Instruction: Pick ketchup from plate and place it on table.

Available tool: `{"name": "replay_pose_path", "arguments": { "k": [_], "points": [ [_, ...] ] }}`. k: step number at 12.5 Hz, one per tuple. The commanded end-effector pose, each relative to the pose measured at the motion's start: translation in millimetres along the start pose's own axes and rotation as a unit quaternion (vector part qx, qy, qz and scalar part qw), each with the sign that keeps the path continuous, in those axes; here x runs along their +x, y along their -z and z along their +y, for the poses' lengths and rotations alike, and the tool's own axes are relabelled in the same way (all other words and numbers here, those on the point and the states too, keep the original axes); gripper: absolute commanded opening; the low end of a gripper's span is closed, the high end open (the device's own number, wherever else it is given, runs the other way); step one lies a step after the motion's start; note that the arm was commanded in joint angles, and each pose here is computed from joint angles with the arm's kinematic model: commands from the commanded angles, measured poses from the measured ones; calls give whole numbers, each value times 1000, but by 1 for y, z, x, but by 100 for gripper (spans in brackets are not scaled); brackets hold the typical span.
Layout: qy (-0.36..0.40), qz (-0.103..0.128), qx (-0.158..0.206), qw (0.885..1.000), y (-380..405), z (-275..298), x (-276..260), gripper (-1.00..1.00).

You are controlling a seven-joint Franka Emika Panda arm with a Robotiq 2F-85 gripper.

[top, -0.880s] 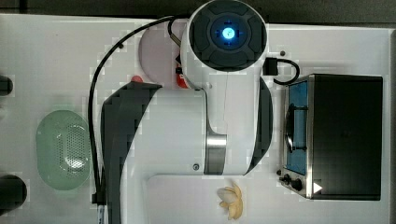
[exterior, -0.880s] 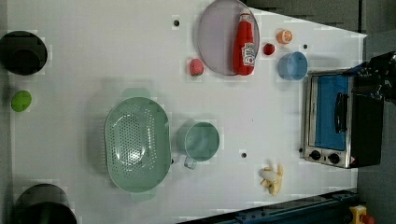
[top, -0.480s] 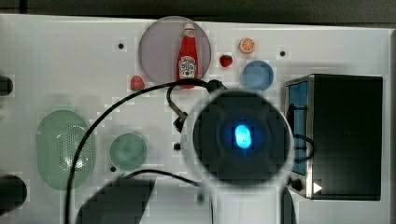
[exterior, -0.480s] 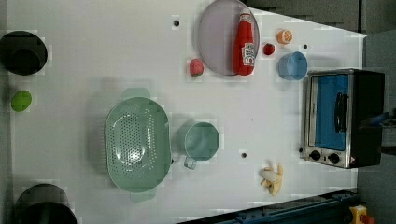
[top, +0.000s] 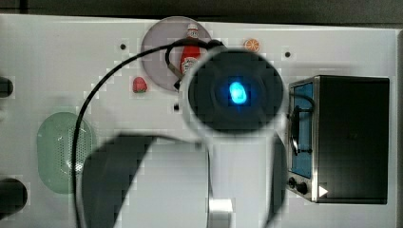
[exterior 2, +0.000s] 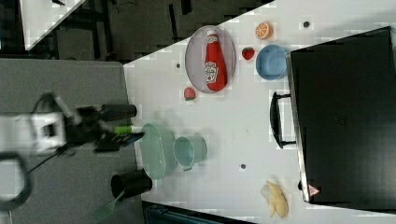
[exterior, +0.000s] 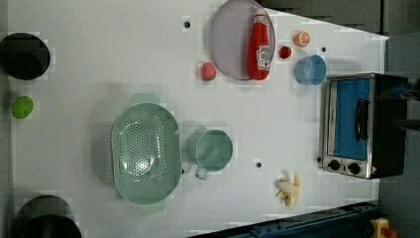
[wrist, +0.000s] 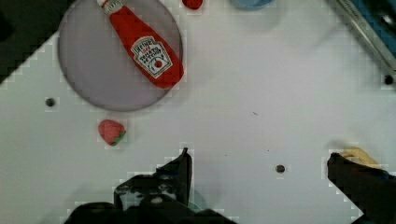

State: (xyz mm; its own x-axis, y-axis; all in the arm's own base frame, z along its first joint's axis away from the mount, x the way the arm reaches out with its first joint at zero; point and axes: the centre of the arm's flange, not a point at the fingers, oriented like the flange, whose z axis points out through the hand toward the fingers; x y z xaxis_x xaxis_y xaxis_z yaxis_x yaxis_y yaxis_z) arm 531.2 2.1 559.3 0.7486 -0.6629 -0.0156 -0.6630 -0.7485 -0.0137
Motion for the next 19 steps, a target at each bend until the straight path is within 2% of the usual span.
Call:
{"name": "replay_pose_path", "arguments": {
  "k": [1,4,9,11,14,16,19],
  "points": [
    [41,-43,-26,998,-94,-25,23,100],
    [126,-43,-11,991,-147,-51,39,100],
    [259,-31,14,965,-226,-75,72,100],
    [285,-36,16,958,-254,-82,81,100],
    [291,-42,12,956,-288,-95,94,100],
    [309,-41,8,950,-308,-104,104,100],
    [352,-35,11,935,-338,-119,116,100]
  ]
}}
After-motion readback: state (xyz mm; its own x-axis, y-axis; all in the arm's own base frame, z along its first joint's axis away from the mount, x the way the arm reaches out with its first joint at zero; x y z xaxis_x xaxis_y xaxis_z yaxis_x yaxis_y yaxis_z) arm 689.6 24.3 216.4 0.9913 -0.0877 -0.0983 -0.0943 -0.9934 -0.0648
